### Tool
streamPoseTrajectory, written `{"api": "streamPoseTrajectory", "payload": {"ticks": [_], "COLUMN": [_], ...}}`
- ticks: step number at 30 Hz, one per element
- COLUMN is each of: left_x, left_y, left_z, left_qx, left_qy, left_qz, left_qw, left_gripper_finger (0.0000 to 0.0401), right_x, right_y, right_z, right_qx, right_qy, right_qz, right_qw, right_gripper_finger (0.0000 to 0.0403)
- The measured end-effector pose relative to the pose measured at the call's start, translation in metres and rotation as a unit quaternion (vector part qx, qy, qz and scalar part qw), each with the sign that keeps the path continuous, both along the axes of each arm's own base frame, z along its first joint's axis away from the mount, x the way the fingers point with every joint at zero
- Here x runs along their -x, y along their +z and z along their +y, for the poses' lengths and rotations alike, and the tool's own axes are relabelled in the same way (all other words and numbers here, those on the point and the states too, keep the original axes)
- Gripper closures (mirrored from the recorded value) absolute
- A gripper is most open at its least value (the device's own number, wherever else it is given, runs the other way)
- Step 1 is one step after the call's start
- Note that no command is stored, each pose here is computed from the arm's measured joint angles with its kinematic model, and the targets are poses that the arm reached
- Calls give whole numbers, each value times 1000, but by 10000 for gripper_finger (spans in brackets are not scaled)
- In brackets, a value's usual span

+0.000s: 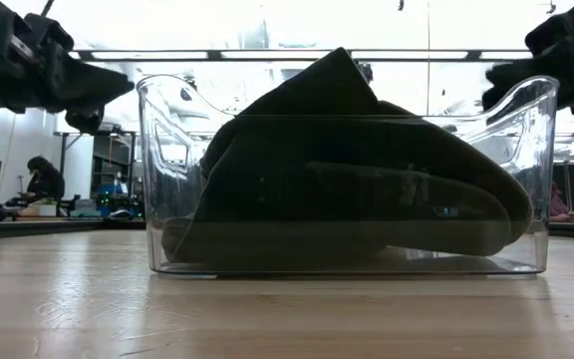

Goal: Pick & Place hat
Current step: Return to Home Position

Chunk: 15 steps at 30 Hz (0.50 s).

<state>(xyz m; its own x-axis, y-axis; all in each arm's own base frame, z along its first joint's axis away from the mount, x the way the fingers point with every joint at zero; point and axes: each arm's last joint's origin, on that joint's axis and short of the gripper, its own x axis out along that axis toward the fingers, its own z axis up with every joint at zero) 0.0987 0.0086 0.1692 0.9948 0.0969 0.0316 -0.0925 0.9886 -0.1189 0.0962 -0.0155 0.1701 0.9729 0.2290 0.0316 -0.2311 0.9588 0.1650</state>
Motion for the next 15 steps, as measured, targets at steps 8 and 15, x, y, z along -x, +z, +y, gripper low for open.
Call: {"api": "streamPoseTrajectory", "payload": {"ticks": [8,15], "left_x": [0,0], "left_y": [-3,-4], "left_z": [3,3], "left_qx": [2,0], "left_qy": [55,56], "left_qz": [14,22], "left_qw": [998,998], "left_gripper_finger": [327,327], "right_x": [-6,-8], "right_y": [-9,-12], "right_z": [-6,-12], "right_qx": [1,41], "right_qy": [-75,-158], "right_qz": [50,66], "right_qw": [996,984], "right_gripper_finger": [369,369]}}
